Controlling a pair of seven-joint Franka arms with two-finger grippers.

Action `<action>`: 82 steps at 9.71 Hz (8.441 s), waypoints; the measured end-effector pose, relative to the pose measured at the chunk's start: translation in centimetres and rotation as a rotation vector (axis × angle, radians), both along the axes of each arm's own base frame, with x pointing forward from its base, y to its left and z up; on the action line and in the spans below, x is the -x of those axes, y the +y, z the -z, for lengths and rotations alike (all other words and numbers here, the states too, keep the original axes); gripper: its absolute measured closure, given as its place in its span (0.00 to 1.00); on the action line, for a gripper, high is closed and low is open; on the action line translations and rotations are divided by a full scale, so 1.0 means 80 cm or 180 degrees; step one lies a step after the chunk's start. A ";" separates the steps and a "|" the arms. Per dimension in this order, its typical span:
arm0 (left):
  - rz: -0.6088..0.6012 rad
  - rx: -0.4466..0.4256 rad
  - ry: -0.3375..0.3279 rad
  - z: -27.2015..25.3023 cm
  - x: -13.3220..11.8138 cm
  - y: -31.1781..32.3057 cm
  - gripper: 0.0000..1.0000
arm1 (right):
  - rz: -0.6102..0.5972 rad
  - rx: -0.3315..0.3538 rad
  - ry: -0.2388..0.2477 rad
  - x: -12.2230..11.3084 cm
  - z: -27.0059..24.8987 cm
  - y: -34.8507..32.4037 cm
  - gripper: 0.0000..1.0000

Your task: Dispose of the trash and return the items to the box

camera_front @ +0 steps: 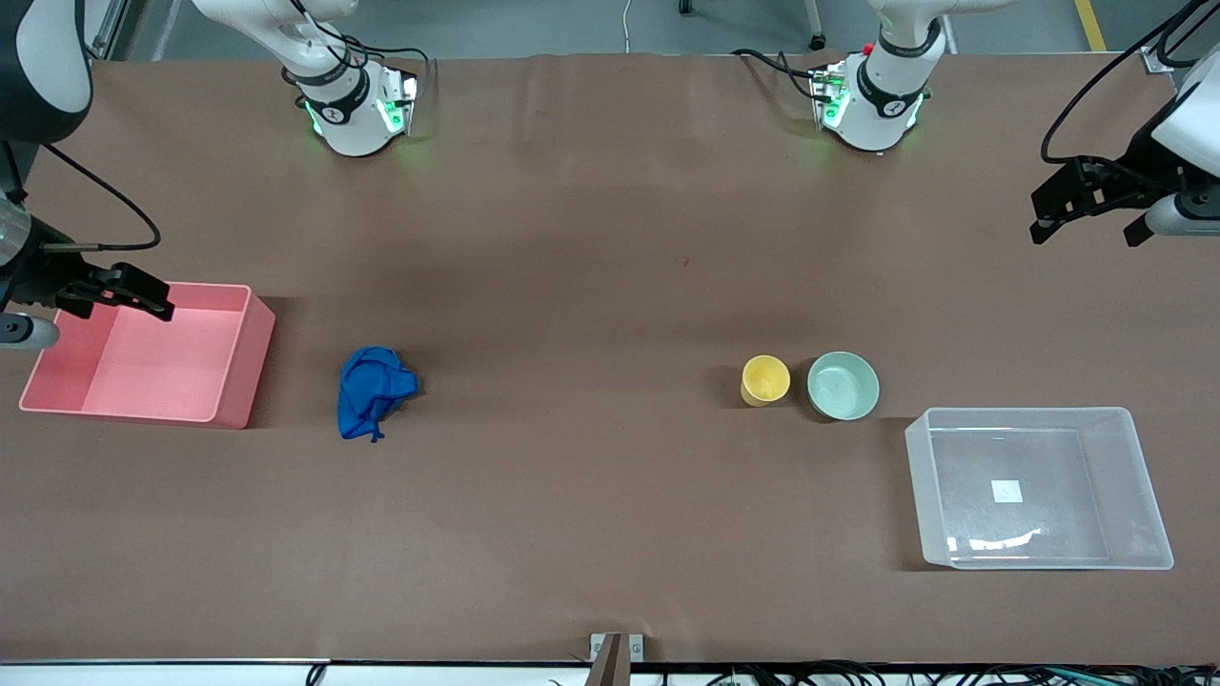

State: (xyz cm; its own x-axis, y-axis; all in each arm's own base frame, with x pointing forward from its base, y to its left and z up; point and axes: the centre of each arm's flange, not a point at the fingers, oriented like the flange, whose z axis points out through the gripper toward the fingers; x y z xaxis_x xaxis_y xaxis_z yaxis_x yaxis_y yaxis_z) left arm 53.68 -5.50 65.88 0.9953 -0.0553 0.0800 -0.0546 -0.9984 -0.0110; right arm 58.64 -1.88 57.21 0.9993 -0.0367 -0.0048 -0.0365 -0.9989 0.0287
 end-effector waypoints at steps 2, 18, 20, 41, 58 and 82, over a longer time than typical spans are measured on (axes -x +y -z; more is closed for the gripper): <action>0.0001 0.0001 0.0025 0.004 -0.002 0.000 0.00 | -0.0004 -0.0004 0.0039 0.007 -0.006 0.000 0.00; -0.1300 0.0043 0.0367 0.315 -0.004 -0.081 0.00 | -0.0316 0.0018 -0.0165 -0.058 0.234 0.070 0.00; -0.1596 -0.0085 0.0336 0.370 -0.013 -0.079 0.00 | -0.0370 0.0023 -0.0155 -0.067 0.283 0.093 0.01; -0.1970 -0.0249 0.0110 0.446 -0.080 -0.073 0.96 | 0.0214 -0.0135 0.0317 -0.018 0.332 0.083 0.90; -0.0387 -0.0120 0.0444 0.497 -0.228 0.178 0.96 | -0.0466 -0.0288 0.0182 0.037 0.330 -0.281 0.36; -0.1471 0.0463 0.0644 0.505 -0.054 -0.210 0.04 | -0.0014 -0.0075 -0.0151 0.040 -0.074 0.005 0.00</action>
